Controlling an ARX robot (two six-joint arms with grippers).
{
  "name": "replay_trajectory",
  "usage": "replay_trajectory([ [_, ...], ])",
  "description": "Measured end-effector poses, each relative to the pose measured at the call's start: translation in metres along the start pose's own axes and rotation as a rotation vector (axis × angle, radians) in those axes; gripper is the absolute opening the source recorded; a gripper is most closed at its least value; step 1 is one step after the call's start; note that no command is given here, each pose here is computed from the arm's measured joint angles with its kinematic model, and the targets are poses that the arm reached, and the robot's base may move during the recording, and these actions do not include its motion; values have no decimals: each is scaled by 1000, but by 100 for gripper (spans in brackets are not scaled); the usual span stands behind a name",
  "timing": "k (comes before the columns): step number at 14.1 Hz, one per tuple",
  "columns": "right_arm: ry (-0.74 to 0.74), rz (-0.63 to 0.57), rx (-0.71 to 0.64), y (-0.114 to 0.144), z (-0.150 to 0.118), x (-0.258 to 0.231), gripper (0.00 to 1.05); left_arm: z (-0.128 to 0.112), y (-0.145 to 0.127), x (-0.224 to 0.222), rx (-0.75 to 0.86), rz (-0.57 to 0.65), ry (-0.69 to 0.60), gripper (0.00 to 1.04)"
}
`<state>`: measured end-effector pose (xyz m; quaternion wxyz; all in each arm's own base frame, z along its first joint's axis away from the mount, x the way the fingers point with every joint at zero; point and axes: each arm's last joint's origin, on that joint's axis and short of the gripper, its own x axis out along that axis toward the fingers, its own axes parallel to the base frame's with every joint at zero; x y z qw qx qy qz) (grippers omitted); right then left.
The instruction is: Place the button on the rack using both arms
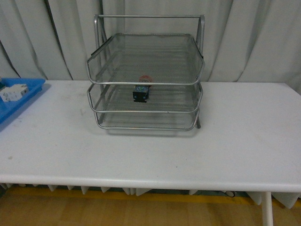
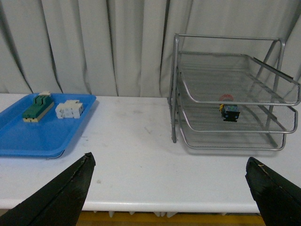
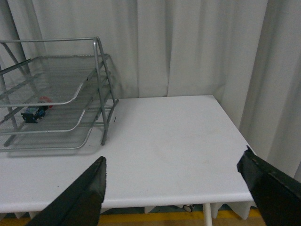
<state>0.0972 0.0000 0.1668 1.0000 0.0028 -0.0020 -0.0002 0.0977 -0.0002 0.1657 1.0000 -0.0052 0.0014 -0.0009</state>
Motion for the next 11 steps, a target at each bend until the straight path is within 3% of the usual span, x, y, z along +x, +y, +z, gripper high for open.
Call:
replay_trajectory([
  [2, 0, 0, 0, 0, 0, 0, 100, 0, 0, 0, 0, 0, 0, 98],
  [11, 0, 0, 0, 0, 0, 0, 98, 0, 0, 0, 0, 0, 0, 98],
])
